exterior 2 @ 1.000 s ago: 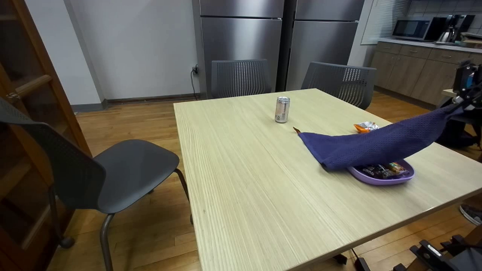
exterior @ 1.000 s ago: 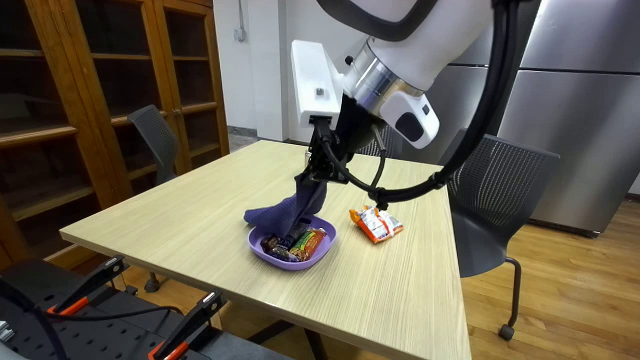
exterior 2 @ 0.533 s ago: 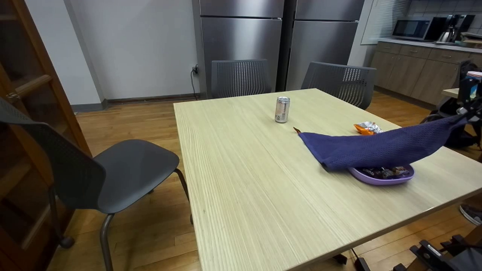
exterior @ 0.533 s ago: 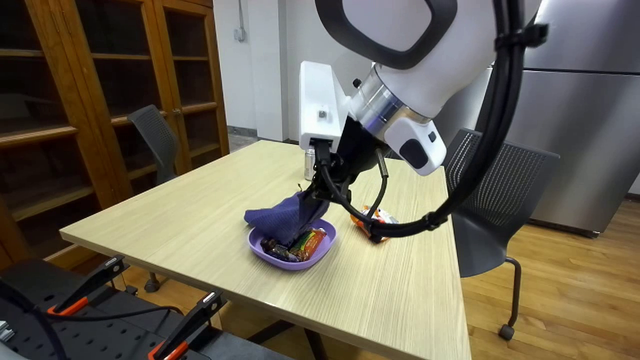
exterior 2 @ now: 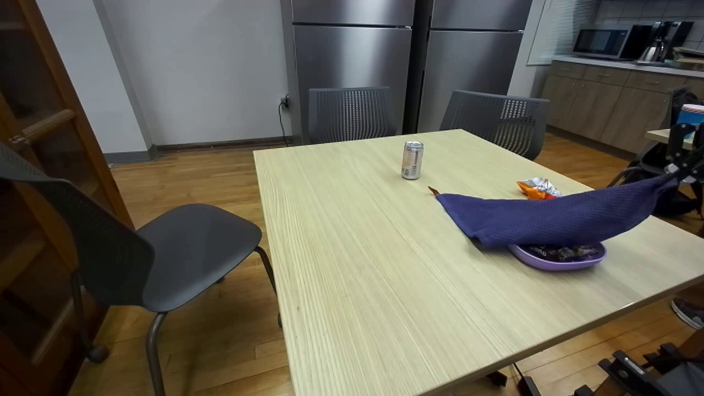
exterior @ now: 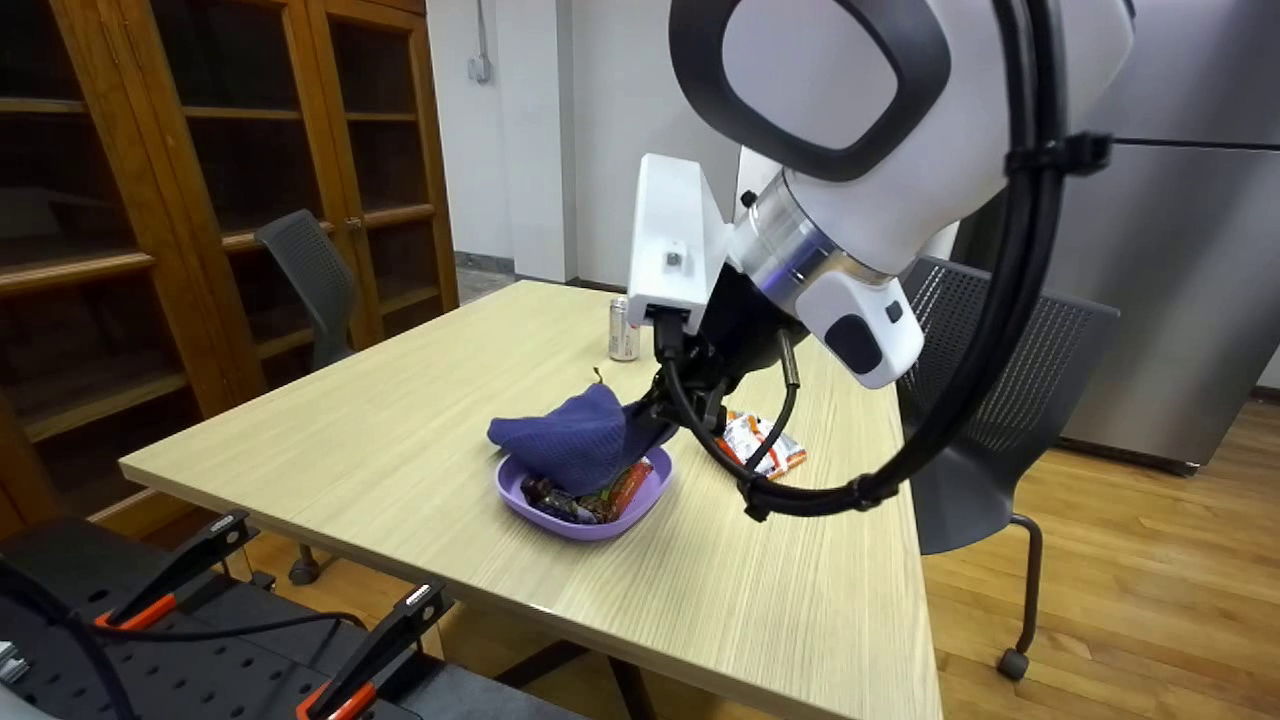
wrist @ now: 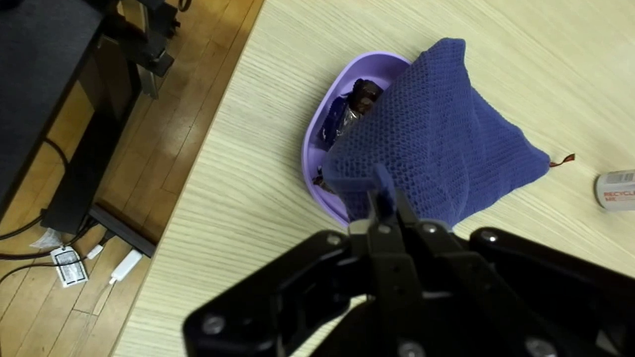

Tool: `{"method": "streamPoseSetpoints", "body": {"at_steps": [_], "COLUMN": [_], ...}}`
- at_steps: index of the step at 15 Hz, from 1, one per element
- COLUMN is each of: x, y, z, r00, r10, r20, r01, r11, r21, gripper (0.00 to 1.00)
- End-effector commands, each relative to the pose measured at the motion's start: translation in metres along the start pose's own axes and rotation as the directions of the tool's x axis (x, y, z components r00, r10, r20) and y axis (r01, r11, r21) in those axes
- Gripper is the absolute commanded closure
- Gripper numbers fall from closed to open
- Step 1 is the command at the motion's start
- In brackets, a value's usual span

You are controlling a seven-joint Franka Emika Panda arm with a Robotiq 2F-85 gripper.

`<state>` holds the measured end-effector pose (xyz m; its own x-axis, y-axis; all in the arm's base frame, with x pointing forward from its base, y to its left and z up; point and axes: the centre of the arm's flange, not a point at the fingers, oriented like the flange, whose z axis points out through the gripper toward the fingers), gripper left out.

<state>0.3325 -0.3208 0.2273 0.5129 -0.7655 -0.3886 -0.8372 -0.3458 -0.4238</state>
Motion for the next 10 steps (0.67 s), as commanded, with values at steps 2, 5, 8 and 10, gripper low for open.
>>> {"method": "streamPoseSetpoints", "body": {"at_steps": [2,5,8,10], "x": [0.020,0.026,0.029,0.030], "y": [-0.005,-0.003,0.001,0.004], "z": [-0.009,-0.014,-0.019,-0.020], "r00": [0.997,0.995,0.992,0.989], "r10": [0.061,0.083,0.109,0.125], "r20": [-0.036,-0.052,-0.068,-0.077], "r01": [-0.060,-0.082,-0.108,-0.124], "r11": [0.998,0.996,0.994,0.992], "r21": [0.015,0.019,0.020,0.020], "gripper": [0.99,0.99,0.99,0.99]}}
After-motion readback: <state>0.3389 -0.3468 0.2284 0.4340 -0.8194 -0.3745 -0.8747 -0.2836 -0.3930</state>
